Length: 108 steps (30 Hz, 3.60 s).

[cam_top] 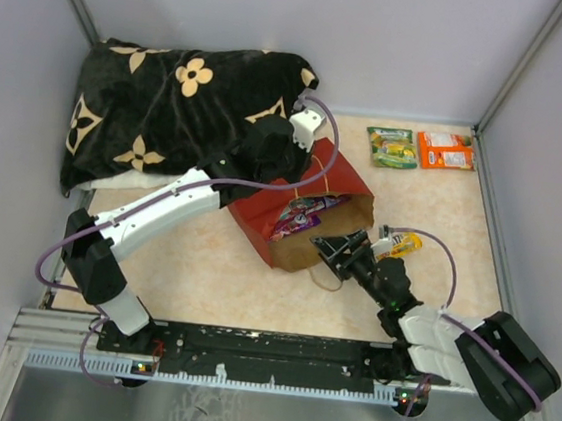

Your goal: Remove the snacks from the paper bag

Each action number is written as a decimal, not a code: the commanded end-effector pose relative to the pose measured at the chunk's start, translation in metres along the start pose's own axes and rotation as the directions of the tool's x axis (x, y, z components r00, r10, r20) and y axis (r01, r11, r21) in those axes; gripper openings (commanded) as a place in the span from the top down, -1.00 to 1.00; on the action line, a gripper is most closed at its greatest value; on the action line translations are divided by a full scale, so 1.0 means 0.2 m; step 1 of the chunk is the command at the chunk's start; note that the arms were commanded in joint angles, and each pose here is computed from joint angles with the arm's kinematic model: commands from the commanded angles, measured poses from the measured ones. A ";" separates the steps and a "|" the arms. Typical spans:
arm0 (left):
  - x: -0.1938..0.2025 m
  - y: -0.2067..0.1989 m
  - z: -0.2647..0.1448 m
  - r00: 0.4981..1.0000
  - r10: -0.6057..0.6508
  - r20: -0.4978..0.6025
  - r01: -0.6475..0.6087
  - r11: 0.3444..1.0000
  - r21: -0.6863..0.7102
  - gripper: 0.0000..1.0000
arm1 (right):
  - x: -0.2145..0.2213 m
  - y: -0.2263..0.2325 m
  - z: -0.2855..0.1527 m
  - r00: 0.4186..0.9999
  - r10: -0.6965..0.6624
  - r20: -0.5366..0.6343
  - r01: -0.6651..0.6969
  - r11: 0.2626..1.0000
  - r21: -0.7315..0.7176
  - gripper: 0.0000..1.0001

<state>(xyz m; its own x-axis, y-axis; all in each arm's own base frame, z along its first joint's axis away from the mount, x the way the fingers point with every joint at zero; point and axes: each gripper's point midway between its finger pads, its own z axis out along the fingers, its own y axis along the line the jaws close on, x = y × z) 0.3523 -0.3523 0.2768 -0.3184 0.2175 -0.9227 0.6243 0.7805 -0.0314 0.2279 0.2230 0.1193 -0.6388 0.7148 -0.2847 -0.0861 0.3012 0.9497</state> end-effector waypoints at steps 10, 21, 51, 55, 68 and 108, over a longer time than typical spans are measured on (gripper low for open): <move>-0.08 0.01 -0.02 0.998 -0.019 0.052 0.020 1.000 -0.007 0.90 | -0.24 0.11 0.10 0.972 0.082 0.222 -0.078 0.997 -0.026 -0.37; -0.09 0.02 -0.02 0.998 -0.008 0.057 0.008 1.000 -0.006 0.93 | -0.16 0.08 0.42 0.985 0.026 0.168 -0.023 0.999 -0.022 -0.03; -0.07 0.01 -0.02 0.998 -0.005 0.060 0.005 1.000 -0.003 0.92 | -0.09 0.03 0.62 0.970 -0.150 0.192 0.155 0.988 -0.009 1.00; -0.09 0.02 -0.04 0.997 -0.009 0.079 0.010 1.000 -0.008 0.74 | -0.06 0.08 0.53 0.975 -0.158 0.154 0.166 0.985 -0.040 1.00; -0.12 0.05 -0.07 0.994 -0.003 0.107 0.007 0.999 -0.037 0.62 | -0.01 0.05 0.26 0.985 -0.163 0.066 0.160 0.986 0.037 1.00; -0.14 0.09 -0.09 0.994 0.034 0.104 -0.026 0.996 -0.081 1.00 | -0.64 0.77 -0.40 0.863 -0.412 0.293 0.458 0.882 -0.110 1.00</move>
<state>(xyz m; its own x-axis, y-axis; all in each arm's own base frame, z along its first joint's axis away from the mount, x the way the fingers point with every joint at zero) 0.3560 -0.3386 0.2905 -0.2583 0.2041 -0.9443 0.5893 0.8078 0.0133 0.2386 0.1382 0.2120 -0.4335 0.6331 -0.6413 -0.2090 0.6216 0.7549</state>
